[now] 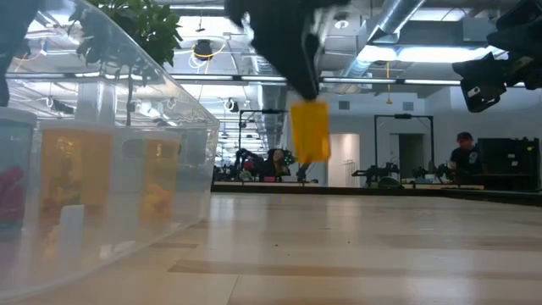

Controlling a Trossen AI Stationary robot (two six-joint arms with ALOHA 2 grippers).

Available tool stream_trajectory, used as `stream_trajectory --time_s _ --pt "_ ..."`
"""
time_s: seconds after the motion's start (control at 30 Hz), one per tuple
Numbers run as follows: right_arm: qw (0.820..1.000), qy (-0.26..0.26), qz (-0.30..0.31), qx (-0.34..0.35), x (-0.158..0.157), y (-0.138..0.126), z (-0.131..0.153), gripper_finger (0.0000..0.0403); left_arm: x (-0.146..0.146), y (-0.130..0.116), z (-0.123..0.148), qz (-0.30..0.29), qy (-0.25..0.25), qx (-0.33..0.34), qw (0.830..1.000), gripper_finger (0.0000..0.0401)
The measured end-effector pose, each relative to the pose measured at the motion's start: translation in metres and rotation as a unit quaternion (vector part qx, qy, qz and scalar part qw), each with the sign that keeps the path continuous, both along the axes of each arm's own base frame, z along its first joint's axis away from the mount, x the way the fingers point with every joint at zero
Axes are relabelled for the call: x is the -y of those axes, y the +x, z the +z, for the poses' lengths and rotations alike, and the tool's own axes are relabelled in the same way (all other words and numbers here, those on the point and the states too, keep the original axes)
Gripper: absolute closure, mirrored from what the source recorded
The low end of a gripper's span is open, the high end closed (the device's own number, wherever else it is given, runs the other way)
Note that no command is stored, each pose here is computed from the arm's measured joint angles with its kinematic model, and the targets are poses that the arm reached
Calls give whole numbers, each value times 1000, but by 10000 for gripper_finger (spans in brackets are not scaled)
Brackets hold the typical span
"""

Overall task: Pick and place medicine bottles into bin by pill shape (circle, oval)
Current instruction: Put the large orange capsule bottle into the right transparent bin

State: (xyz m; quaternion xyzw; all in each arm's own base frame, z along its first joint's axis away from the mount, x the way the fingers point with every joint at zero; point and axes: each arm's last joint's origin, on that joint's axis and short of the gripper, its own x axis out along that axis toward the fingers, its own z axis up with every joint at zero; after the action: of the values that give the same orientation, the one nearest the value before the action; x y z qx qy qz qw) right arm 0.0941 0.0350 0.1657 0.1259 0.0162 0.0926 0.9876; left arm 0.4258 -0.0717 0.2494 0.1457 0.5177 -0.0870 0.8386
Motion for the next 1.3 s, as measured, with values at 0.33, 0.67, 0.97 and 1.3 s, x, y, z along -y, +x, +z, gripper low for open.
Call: stream_trajectory --time_s 0.33,0.67,0.97,1.3 --pt "1000 8 0 -1 0 0 0 177 37 -14 31 5 24 -8 1000 199" --pt "1000 8 0 -1 0 0 0 177 112 -62 77 55 -15 -6 998 198" --pt "1000 17 0 -3 0 0 0 177 163 -101 67 138 -48 -37 989 197" --pt "1000 18 0 -3 0 0 0 177 176 -111 23 173 -23 -52 983 197"
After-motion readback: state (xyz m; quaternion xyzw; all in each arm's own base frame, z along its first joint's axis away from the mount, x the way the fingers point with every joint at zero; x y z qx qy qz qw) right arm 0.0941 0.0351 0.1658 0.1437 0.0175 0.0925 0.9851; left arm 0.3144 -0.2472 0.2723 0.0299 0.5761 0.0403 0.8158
